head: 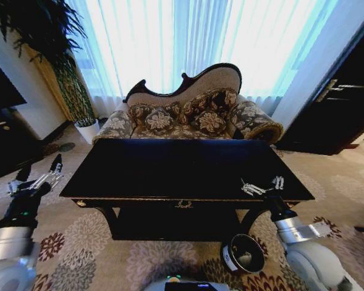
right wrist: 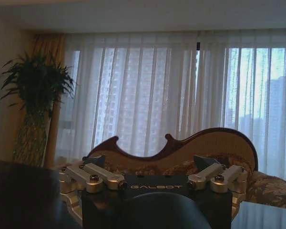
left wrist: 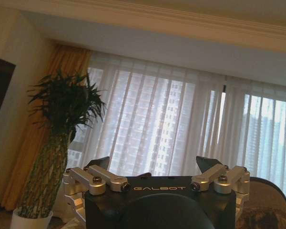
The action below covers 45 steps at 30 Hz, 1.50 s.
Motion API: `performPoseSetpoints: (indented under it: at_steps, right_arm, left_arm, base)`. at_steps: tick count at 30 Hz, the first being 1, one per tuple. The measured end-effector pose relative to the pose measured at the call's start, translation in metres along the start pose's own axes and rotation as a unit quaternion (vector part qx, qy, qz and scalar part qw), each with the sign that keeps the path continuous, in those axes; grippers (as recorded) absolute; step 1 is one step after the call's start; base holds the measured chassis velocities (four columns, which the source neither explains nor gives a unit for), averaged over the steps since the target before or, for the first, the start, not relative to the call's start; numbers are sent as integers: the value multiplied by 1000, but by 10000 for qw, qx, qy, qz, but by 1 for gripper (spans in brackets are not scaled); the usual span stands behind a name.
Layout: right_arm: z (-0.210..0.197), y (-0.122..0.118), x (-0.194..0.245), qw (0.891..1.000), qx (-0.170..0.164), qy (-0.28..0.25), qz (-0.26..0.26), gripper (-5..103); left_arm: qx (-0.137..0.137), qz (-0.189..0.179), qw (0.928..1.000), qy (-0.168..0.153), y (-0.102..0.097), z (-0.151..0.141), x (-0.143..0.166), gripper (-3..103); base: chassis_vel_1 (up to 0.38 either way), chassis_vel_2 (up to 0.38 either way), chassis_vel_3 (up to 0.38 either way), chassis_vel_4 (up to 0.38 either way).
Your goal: Move to the front of the table and place the trash on the table into the trash bin.
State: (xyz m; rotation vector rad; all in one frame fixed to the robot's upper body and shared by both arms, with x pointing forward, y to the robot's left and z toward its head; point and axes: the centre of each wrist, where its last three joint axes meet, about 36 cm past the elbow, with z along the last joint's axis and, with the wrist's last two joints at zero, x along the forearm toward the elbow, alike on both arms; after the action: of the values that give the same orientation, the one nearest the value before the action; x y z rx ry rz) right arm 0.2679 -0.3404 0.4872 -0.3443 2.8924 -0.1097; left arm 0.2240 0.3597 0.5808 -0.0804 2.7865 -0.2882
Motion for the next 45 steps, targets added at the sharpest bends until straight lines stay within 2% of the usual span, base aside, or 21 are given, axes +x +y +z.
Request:
performPoseSetpoints:
  at_steps: [8,21,26,28,37,41,45]
  right_arm:
    - [9,-8,0,9999,152,-20,-55,100]
    - [10,-11,-3,9999,119,-103,-5,100]
    - [13,-7,-1,9999,-41,-47,125,100]
    - [14,-2,-2,9993,-241,5,302,100]
    - [18,4,6,9935,-692,2,900,100]
    - [20,9,11,9921,-743,8,1006,100]
    - [21,8,13,9929,-655,-26,996,100]
  left_arm:
    - [-27,113,9999,-3,-2,2,-1,100]
    - [-50,98,9999,-69,-1,1,0,100]
    - [-103,-48,9999,-86,6,6,1,100]
    - [-78,-135,9999,-56,9,10,2,100]
    - [-76,-319,9995,18,18,16,3,100]
    - [-40,-304,9995,3,15,16,4,100]
    - [-18,-263,9997,-18,12,14,4,100]
  base:
    - [9,-5,-4,6]
    - [158,-170,-158,155]
    - [280,-282,-267,262]
    - [313,-299,-306,308]
    - [365,-348,-348,348]
    - [378,-382,-372,361]
    - [355,-364,-371,354]
